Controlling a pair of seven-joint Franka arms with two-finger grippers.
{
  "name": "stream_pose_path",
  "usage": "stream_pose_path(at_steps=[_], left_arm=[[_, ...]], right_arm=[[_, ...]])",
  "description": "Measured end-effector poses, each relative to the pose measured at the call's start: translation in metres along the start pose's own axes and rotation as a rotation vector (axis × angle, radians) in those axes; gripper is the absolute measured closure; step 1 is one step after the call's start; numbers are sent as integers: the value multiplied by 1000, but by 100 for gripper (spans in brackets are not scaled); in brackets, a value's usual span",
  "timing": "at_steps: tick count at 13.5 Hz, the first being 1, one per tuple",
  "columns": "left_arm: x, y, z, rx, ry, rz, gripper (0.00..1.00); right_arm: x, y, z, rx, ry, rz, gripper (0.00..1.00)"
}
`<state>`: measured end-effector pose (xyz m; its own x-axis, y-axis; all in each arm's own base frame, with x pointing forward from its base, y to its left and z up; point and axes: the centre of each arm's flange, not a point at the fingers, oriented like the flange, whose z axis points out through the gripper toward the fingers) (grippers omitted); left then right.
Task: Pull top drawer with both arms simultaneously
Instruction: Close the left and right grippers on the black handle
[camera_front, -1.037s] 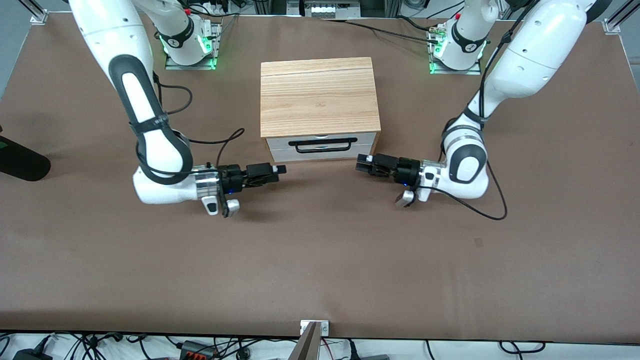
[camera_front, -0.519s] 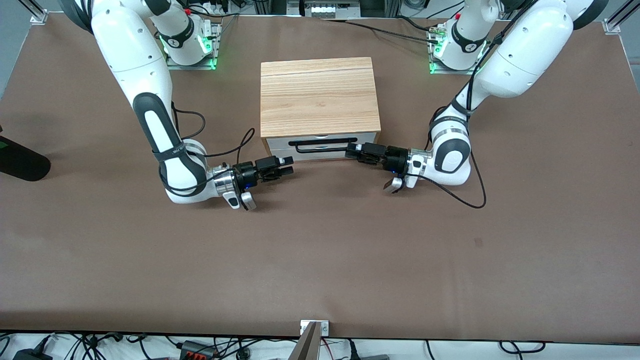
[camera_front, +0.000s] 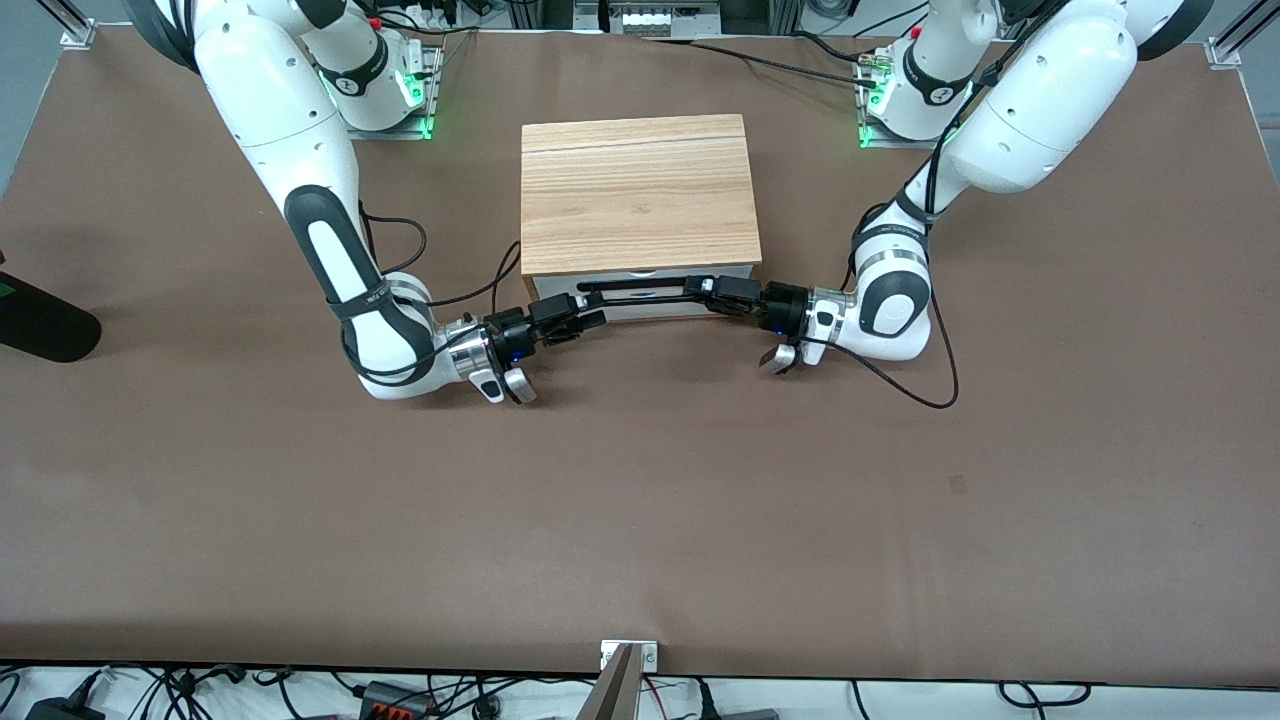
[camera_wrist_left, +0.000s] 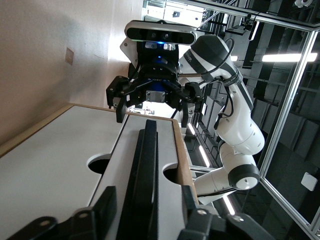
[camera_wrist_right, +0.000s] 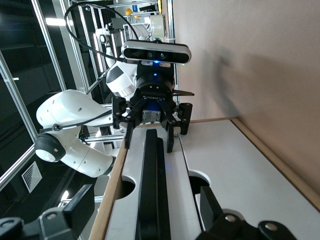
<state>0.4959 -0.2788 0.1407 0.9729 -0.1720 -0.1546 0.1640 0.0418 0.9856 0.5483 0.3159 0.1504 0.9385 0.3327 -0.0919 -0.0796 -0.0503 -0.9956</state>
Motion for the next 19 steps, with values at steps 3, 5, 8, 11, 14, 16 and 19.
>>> stream_pose_path(at_steps=[3,5,8,11,14,16,19], left_arm=[[-3,-4,-1,-4,15,7,58],[-4,-5,-1,-5,18,5,63],[-4,-6,-1,-6,23,4,68],[-4,-6,-2,-2,29,33,73],[-3,-6,-2,-5,33,33,74],[-3,-5,0,-16,35,23,76],[-2,-4,-1,-22,47,17,76]], right_arm=[[-5,3,10,1,-17,8,41],[-7,4,13,0,-20,13,43],[-11,9,13,1,-20,27,43],[-12,11,13,3,-16,32,47],[-12,7,12,11,-15,9,75],[-12,7,12,9,-14,-7,75],[-12,7,12,9,-14,-9,75]])
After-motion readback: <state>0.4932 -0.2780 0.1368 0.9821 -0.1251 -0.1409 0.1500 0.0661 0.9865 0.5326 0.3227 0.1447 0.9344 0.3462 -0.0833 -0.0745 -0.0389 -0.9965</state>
